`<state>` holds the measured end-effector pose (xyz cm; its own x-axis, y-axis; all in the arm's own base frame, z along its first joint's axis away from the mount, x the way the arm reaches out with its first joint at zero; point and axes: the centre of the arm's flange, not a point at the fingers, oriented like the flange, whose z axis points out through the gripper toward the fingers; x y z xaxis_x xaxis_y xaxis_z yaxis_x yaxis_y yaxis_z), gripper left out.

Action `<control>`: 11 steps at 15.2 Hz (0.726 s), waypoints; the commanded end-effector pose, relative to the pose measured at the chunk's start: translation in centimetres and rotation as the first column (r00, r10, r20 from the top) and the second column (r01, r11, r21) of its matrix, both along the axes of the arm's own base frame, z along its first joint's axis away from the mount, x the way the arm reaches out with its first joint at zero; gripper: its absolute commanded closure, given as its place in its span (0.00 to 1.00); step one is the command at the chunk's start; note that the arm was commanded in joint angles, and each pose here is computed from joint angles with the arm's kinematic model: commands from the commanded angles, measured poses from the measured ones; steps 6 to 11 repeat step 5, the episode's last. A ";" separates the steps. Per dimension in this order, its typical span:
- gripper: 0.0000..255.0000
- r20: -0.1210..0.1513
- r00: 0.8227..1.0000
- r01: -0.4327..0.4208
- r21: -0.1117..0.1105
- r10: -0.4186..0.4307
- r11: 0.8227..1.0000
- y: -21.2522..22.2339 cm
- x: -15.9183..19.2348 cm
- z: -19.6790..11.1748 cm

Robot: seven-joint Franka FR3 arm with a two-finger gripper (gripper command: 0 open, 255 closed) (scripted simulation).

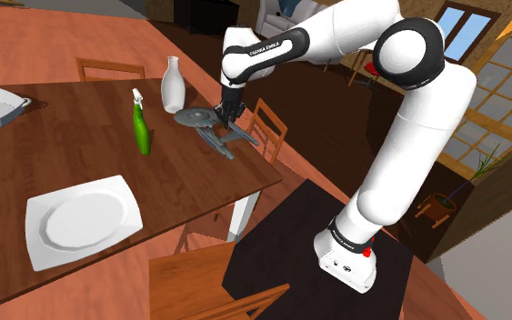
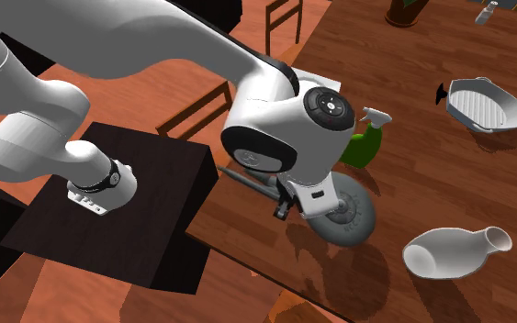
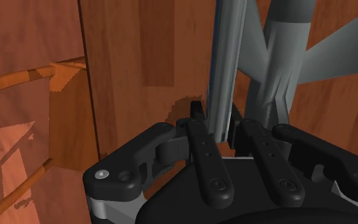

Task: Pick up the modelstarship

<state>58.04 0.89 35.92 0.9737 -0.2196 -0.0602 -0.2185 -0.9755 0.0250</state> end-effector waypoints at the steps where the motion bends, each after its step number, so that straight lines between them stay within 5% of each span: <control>1: 1.00 0.001 1.000 0.000 0.000 0.000 1.000 0.0 0.0 1.0; 11: 1.00 0.001 1.000 0.000 0.000 0.000 1.000 0.0 0.0 2.2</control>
